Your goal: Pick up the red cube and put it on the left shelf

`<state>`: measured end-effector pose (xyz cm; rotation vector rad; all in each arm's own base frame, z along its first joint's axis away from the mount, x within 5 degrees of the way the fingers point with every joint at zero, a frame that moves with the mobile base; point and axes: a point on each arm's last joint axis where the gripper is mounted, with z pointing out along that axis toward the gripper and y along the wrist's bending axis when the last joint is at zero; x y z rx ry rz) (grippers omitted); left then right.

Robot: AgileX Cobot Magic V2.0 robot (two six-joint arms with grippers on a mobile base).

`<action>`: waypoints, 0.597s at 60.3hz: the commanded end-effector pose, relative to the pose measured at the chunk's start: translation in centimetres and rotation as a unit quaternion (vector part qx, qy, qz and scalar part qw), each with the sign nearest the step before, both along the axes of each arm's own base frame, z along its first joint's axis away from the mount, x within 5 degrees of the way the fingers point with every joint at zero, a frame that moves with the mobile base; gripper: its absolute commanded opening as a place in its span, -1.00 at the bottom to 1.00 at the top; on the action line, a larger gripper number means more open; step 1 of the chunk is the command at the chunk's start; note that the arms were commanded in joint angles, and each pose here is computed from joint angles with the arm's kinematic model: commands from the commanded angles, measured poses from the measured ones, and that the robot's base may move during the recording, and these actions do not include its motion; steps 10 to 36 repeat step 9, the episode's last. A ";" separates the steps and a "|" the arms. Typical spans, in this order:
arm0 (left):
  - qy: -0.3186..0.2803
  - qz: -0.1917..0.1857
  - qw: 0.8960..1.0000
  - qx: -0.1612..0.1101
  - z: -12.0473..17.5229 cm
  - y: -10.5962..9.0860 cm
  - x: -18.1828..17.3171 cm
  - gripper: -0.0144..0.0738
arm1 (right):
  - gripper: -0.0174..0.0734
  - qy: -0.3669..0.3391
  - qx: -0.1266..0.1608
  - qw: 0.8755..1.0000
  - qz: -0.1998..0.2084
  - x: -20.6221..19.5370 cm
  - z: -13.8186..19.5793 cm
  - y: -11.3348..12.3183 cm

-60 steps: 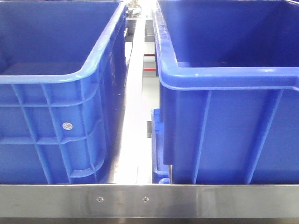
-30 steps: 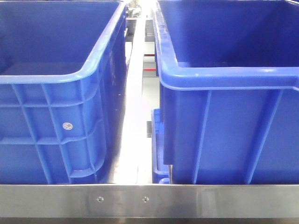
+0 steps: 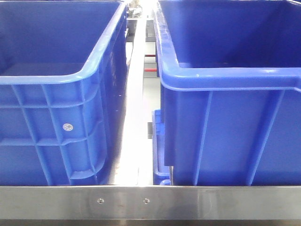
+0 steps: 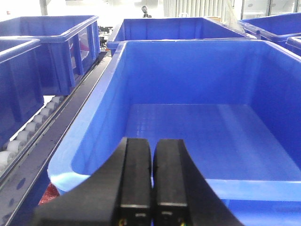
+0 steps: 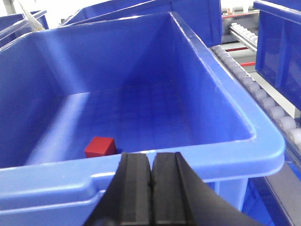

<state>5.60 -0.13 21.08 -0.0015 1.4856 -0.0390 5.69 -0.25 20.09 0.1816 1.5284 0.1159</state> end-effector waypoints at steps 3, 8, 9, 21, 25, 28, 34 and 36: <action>-0.037 -0.002 0.999 -0.001 0.0 0.0 -0.1 -0.44 | -0.51 -0.069 -0.012 0.998 -0.008 -0.4 1.6 -0.1; -0.037 -0.002 0.999 -0.001 0.0 0.0 -0.1 -0.44 | -0.51 -0.069 -0.012 0.998 -0.008 -0.4 1.6 -0.1; -0.037 -0.002 0.999 -0.001 0.0 0.0 -0.1 -0.44 | -0.51 -0.069 -0.012 0.998 -0.008 -0.4 1.6 -0.1; -0.037 -0.002 0.999 -0.001 0.0 0.0 -0.1 -0.44 | -0.51 -0.069 -0.012 0.998 -0.008 -0.4 1.6 -0.1; -0.037 -0.002 0.999 -0.001 0.0 0.0 -0.1 -0.44 | -0.51 -0.069 -0.012 0.998 -0.008 -0.4 1.6 -0.1; -0.037 -0.002 0.999 -0.001 0.0 0.0 -0.1 -0.44 | -0.51 -0.069 -0.012 0.998 -0.008 -0.4 1.6 -0.1; -0.037 -0.002 0.999 -0.001 0.0 0.0 -0.1 -0.44 | -0.51 -0.069 -0.012 0.998 -0.008 -0.4 1.6 -0.1; -0.037 -0.002 0.999 -0.001 0.0 0.0 -0.1 -0.44 | -0.51 -0.069 -0.012 0.998 -0.008 -0.4 1.6 -0.1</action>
